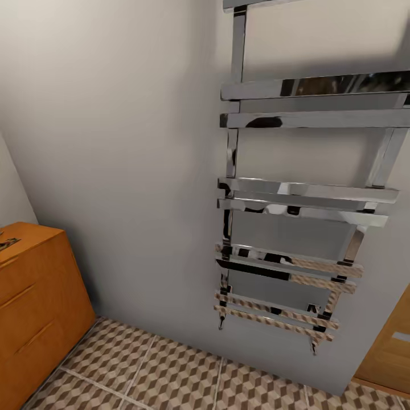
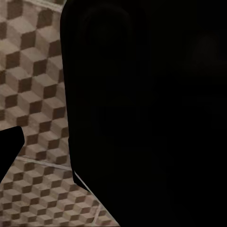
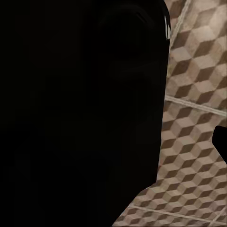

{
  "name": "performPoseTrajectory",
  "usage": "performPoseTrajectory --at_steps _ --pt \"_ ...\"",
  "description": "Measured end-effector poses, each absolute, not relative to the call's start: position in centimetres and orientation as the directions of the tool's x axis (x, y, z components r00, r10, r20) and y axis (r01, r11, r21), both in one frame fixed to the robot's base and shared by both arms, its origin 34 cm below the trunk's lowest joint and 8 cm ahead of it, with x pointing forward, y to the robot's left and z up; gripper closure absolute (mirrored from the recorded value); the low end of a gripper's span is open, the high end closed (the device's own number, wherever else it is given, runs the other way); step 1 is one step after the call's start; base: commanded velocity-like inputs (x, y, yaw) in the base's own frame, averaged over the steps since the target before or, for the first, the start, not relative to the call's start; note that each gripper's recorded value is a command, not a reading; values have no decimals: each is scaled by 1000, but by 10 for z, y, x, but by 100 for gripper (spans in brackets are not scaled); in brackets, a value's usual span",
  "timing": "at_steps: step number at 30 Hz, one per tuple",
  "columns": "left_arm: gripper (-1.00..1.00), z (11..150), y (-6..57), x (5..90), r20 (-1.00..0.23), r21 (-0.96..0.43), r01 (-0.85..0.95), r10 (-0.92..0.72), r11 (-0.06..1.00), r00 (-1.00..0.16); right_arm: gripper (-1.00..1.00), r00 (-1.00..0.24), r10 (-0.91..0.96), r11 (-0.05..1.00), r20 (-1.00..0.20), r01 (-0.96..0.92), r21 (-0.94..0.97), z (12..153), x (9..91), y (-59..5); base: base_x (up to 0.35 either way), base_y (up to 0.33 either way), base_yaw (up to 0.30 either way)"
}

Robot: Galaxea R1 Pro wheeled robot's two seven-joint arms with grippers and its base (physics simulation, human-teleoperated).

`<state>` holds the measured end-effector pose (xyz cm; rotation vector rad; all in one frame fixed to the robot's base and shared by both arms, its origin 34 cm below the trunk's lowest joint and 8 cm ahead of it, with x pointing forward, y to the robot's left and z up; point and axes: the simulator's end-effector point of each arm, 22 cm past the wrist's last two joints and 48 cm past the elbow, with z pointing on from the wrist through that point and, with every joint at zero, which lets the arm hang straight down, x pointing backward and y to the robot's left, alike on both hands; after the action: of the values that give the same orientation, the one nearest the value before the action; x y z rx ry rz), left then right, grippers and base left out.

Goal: Take the four mousetraps from the cabinet in the bathroom and place them on the bathroom floor. Make sure all four end up on the same floor surface, and ensure that at least two of them are either under or directly next to the same bathroom sink.

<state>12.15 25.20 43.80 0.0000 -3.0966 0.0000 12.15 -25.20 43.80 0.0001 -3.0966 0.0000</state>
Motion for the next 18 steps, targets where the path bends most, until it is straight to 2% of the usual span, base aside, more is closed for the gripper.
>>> performPoseTrajectory --at_steps 18 --pt "-100 438 254 138 9 2 -4 -4 1000 -1000 -100 -999 -7 999 -54 -9 37 438 162 -221 0 0 0"
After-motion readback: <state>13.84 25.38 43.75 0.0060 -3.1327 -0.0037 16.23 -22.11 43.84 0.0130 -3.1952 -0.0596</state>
